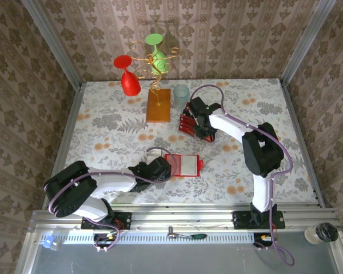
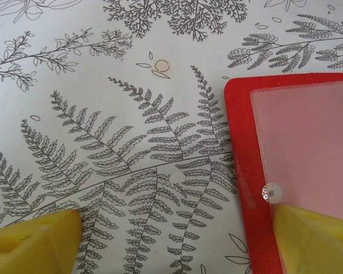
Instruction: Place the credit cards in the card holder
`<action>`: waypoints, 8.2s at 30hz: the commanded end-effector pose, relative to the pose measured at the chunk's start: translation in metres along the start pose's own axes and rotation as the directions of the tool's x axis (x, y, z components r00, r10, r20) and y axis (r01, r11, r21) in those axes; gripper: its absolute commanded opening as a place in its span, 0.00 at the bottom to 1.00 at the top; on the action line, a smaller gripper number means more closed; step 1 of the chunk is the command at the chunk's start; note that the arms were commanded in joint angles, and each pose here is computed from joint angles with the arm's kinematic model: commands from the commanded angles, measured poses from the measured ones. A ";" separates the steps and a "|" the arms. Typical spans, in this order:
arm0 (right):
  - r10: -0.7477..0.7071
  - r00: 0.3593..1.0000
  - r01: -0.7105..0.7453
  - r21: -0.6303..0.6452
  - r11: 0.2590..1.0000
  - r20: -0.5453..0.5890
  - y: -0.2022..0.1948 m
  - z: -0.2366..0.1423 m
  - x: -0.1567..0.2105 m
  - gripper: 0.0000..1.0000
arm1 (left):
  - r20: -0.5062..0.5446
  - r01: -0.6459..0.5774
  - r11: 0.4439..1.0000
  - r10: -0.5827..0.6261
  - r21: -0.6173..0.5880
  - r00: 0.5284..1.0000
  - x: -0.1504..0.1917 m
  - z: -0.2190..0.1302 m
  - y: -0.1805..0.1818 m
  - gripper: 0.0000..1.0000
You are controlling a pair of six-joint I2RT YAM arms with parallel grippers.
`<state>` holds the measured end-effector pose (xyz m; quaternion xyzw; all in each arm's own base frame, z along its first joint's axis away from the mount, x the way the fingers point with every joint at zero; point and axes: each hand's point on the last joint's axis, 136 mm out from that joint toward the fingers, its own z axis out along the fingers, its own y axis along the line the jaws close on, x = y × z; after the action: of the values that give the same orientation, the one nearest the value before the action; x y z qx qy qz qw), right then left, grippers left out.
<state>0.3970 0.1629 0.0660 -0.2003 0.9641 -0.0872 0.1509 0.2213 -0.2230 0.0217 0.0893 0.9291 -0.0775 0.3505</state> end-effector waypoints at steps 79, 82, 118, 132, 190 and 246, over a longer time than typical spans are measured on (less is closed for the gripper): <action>0.283 0.955 -0.285 -0.568 0.772 -0.095 0.166 -0.025 0.079 0.00 | 0.040 0.011 1.000 -0.011 -0.016 0.999 -0.009 -0.014 0.005 0.89; 0.284 0.954 -0.285 -0.567 0.773 -0.093 0.165 -0.025 0.079 0.00 | 0.032 0.011 1.000 -0.010 -0.011 0.999 -0.007 -0.011 0.003 0.89; 0.341 0.939 -0.290 -0.629 0.722 -0.041 0.151 -0.057 0.060 0.00 | -0.031 -0.017 0.998 0.015 -0.063 0.999 0.015 0.001 0.007 0.89; 0.546 0.836 -0.332 -0.741 0.583 0.055 0.116 -0.089 0.047 0.00 | -0.035 -0.019 0.995 0.016 -0.093 0.999 0.018 -0.002 0.012 0.89; 0.658 0.751 -0.369 -0.796 0.480 0.048 0.132 -0.023 0.070 0.00 | -0.024 -0.011 0.989 0.008 -0.146 1.000 0.023 -0.009 0.018 0.89; 0.612 0.790 -0.424 -0.759 0.495 -0.041 0.148 -0.006 0.115 0.00 | -0.017 -0.007 0.988 0.005 -0.153 1.000 0.022 -0.009 0.019 0.89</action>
<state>0.2564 0.2585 0.0294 0.0429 0.8857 0.4086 0.2160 0.2076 -0.2131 0.0190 0.0591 0.9312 -0.0385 0.3577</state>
